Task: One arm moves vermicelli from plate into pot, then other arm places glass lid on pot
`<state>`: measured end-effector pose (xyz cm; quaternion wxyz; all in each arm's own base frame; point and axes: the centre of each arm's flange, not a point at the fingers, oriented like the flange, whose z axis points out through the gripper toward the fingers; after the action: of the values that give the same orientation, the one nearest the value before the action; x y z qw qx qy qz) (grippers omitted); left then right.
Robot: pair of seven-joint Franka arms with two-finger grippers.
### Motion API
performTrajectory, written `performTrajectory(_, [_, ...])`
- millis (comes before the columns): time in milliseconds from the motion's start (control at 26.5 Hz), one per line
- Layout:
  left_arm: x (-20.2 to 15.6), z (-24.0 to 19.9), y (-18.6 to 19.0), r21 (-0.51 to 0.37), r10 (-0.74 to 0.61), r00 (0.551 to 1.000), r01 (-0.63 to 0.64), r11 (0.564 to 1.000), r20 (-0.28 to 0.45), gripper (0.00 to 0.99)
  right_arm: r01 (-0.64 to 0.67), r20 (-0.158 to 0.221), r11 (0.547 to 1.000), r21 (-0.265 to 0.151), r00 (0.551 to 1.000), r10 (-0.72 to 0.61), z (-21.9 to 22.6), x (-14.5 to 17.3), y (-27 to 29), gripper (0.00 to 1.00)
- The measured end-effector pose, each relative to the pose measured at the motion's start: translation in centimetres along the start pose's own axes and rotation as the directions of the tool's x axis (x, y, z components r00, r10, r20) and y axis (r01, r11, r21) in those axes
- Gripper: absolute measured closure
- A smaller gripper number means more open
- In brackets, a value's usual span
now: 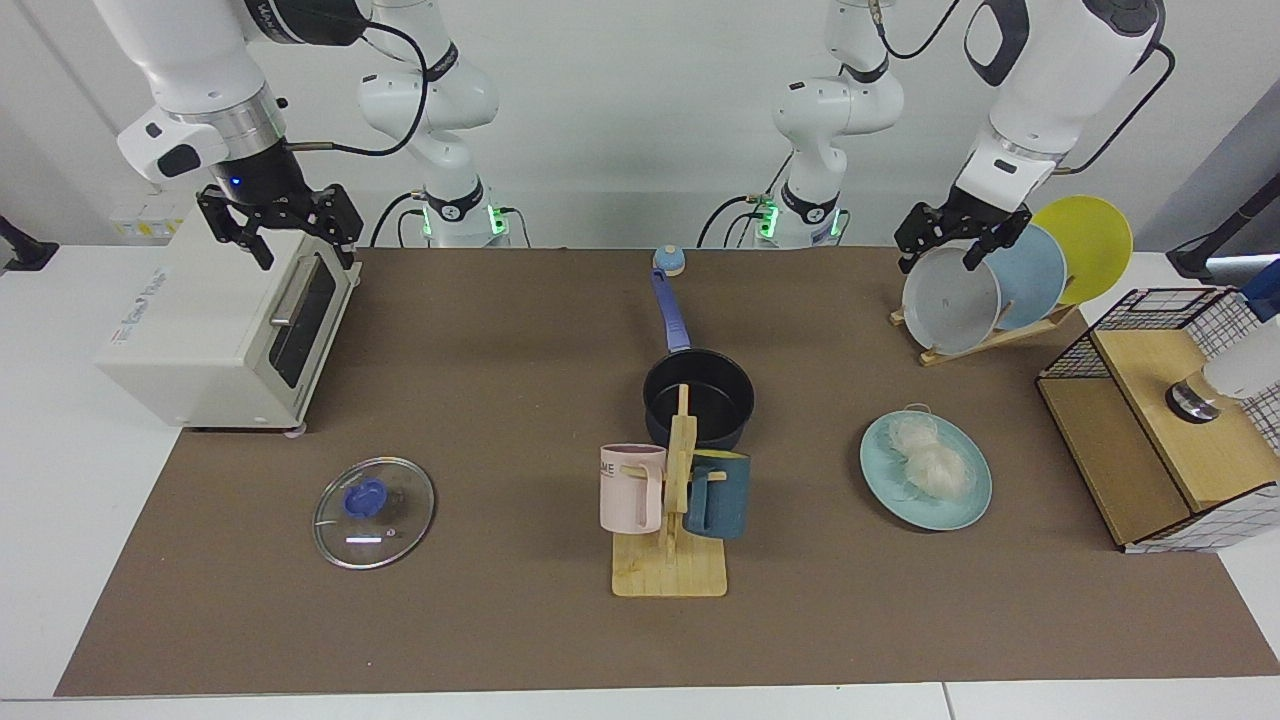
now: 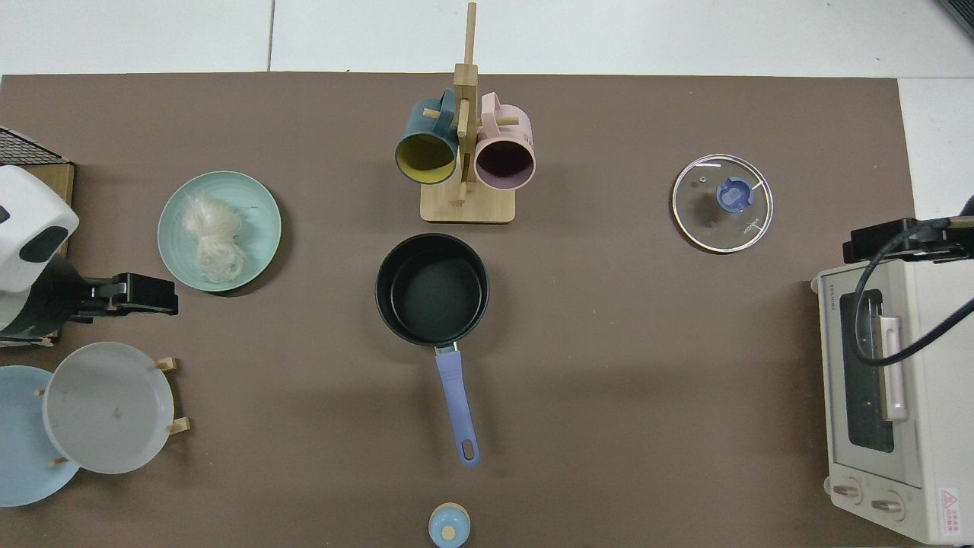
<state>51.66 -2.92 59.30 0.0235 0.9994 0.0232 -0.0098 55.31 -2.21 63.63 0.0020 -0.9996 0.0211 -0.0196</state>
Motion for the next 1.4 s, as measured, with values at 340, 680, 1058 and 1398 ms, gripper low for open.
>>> performTrajectory(340, [0.0, 0.0, 0.0, 0.0, 0.0, 1.0, 0.0, 1.0, 0.0, 0.0, -0.011, 0.002, 1.0, 0.0, 1.0, 0.011, 0.1, 0.0, 0.0, 0.0])
performTrajectory(680, [0.0, 0.0, 0.0, 0.0, 0.001, 1.0, -0.001, 1.0, 0.0, 0.0, -0.011, 0.032, 1.0, -0.003, 0.999, 0.011, 1.7, 0.5, -0.1, 0.0])
performTrajectory(1058, [0.0, 0.0, 0.1, 0.0, 0.002, 1.0, -0.002, 1.0, 0.0, 0.0, 0.011, 0.061, 1.0, -0.003, 0.998, -0.011, 3.0, 0.3, -1.3, 0.0])
performTrajectory(1398, [0.0, 0.0, 0.1, 0.0, 0.002, 1.0, -0.002, 1.0, -0.001, 0.0, 0.008, 0.063, 1.0, 0.012, 0.998, -0.009, 4.9, 0.8, -1.5, 0.0])
